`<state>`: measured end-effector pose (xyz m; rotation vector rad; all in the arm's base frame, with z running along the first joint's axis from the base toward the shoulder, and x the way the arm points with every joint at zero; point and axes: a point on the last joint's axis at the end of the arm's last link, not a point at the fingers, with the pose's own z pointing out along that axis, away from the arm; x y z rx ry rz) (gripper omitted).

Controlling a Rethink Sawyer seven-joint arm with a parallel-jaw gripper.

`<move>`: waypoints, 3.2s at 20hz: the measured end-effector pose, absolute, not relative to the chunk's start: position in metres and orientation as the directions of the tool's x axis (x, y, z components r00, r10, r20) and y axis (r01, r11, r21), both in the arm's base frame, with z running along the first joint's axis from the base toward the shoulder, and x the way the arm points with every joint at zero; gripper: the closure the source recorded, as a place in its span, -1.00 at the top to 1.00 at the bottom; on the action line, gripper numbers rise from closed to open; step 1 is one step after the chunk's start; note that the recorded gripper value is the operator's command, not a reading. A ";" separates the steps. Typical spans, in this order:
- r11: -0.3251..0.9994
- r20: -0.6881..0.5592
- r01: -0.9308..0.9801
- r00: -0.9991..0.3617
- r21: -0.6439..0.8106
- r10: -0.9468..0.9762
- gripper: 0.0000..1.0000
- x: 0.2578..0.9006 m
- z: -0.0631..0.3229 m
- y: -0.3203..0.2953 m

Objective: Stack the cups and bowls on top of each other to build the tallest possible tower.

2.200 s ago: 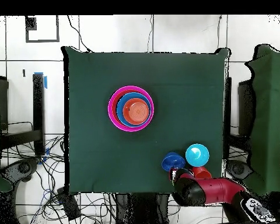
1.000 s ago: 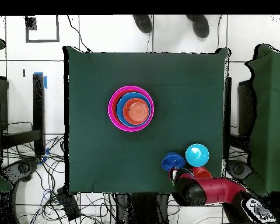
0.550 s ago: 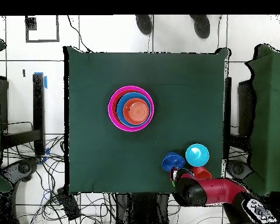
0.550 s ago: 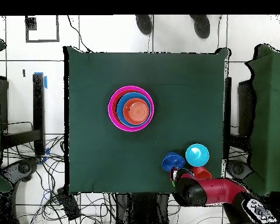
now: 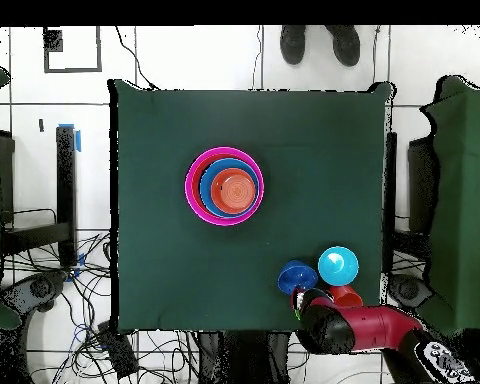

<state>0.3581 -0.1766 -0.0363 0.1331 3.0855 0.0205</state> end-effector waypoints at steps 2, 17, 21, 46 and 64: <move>0.996 -0.052 0.090 -0.995 0.015 0.091 1.00 0.358 -0.036 -0.177; 0.992 -0.053 0.128 -0.990 0.012 0.129 1.00 0.363 -0.033 -0.180; 0.992 -0.054 0.128 -0.990 0.010 0.129 1.00 0.363 -0.033 -0.180; 0.986 -0.052 0.165 -0.985 -0.022 0.164 1.00 0.372 -0.031 -0.187; 0.978 -0.122 0.207 -0.972 -0.029 0.202 1.00 0.378 -0.028 -0.193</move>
